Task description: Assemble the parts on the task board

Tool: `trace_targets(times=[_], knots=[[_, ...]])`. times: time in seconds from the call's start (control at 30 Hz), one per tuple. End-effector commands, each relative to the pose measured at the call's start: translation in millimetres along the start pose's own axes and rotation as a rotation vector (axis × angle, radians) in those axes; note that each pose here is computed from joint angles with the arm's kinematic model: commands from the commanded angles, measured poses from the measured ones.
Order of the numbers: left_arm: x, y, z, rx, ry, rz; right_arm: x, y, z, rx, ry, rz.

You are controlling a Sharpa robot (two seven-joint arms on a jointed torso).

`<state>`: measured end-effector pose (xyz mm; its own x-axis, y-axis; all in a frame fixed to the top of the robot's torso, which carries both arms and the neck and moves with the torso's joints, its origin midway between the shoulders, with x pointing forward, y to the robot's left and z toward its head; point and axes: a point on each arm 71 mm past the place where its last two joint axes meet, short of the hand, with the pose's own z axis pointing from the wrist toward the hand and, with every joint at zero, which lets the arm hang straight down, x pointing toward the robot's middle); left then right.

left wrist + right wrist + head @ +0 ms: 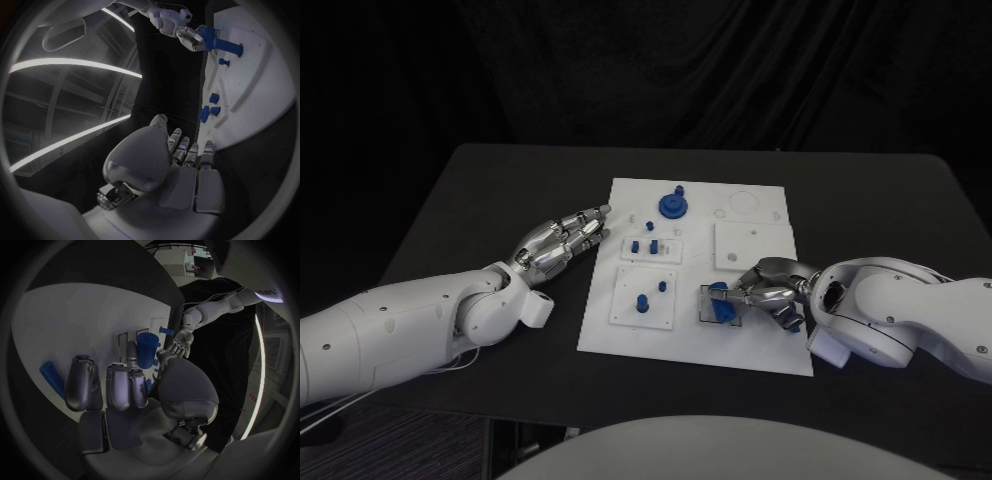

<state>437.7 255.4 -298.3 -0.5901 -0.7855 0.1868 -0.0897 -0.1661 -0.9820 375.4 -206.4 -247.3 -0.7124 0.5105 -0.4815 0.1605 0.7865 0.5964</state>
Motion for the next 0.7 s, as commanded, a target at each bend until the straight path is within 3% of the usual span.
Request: trace_targets(times=[0.03,0.5,0.7], knots=[[1.5,-1.0,0.1,0.025,0.008,-0.015,1.8,-0.3,0.2,-0.003,0.013,-0.002],[1.4,-0.5,0.1,0.022,0.01,-0.016,1.2,-0.9,-0.4,-0.006,0.01,0.0],[1.4,-0.2,0.0,0.02,0.01,-0.017,-0.3,-0.1,-2.7,-0.036,-0.009,-0.016]])
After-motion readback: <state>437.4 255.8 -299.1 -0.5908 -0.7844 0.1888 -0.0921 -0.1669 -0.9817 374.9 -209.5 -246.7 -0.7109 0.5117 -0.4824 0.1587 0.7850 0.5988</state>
